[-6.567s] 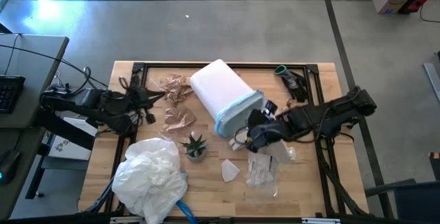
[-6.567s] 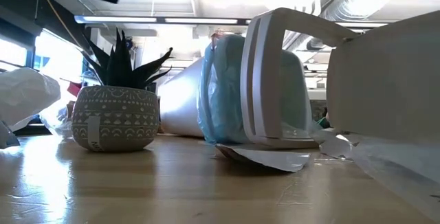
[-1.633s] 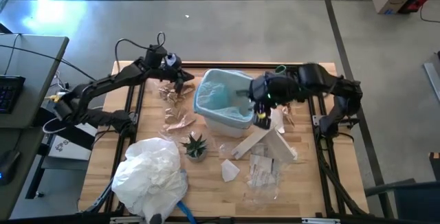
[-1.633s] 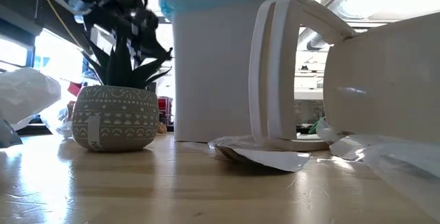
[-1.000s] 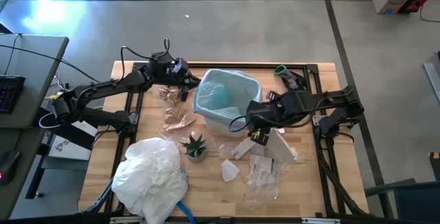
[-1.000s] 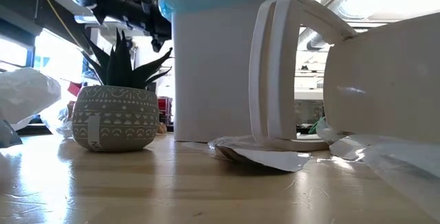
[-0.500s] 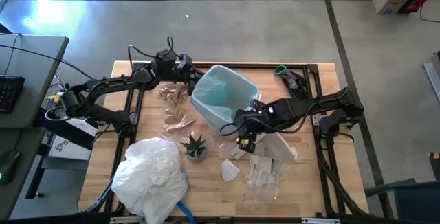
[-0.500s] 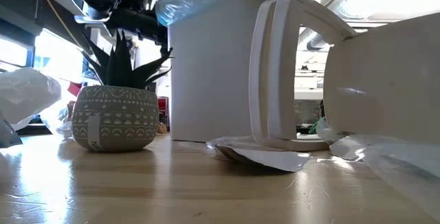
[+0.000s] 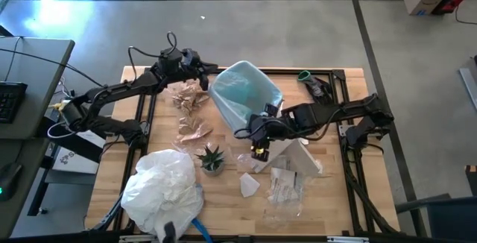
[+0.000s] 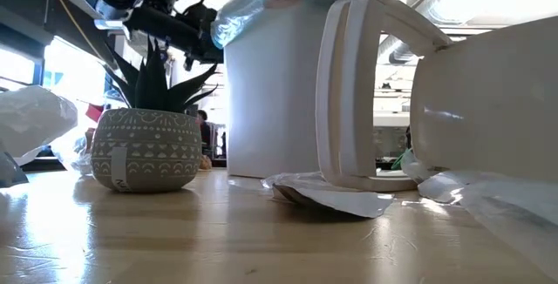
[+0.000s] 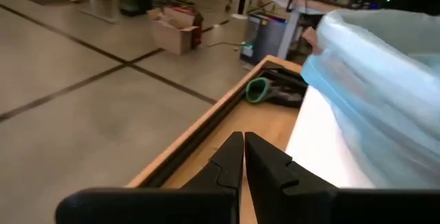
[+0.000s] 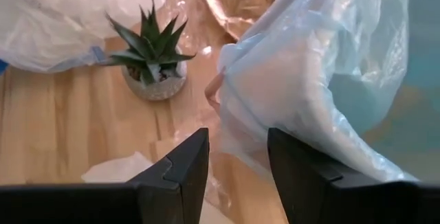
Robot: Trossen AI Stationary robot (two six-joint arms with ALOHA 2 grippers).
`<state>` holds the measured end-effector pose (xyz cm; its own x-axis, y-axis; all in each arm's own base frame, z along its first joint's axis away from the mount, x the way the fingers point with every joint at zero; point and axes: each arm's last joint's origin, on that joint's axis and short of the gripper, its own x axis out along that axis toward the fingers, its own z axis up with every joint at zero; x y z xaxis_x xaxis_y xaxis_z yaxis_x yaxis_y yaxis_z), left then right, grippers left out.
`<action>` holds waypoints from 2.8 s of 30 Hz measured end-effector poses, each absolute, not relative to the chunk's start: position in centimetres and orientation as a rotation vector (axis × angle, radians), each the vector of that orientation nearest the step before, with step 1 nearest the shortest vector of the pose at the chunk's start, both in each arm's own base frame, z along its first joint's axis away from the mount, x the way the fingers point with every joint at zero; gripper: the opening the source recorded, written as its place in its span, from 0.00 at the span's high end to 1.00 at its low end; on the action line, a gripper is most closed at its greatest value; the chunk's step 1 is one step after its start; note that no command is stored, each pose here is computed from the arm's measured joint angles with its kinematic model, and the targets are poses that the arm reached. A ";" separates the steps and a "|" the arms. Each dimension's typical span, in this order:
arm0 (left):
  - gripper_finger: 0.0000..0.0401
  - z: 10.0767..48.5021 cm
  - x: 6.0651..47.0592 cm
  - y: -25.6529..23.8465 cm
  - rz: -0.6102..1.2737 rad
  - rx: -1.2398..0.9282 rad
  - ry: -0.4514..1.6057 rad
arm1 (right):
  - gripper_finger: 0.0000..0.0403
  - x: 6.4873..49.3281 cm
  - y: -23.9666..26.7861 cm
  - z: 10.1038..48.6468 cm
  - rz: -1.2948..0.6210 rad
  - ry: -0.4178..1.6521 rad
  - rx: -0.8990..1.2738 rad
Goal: Place trash/remove bag and relplace
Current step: Adjust the trash bin
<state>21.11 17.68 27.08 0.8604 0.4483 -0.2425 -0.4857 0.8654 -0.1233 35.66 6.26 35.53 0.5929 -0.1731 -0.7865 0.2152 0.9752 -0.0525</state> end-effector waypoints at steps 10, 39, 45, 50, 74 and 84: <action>1.00 29.3 17.4 15.7 0.628 -0.155 0.282 | 0.66 37.1 4.7 35.5 -0.194 0.842 0.012; 1.00 30.6 16.4 9.2 0.442 -0.148 0.360 | 0.66 35.9 9.8 38.7 -0.100 0.854 -0.051; 1.00 30.2 17.1 7.5 0.336 -0.143 0.411 | 0.66 32.1 13.4 38.0 -0.252 1.002 -0.141; 1.00 30.3 17.7 6.0 0.268 -0.116 0.404 | 0.66 30.2 16.6 36.3 -0.378 1.047 -0.290; 1.00 30.2 18.3 5.0 0.268 -0.136 0.403 | 0.66 30.6 25.1 27.7 -0.405 1.054 -0.653; 1.00 30.1 18.4 4.5 0.239 -0.130 0.410 | 0.66 32.6 24.6 25.1 -0.446 1.080 -0.793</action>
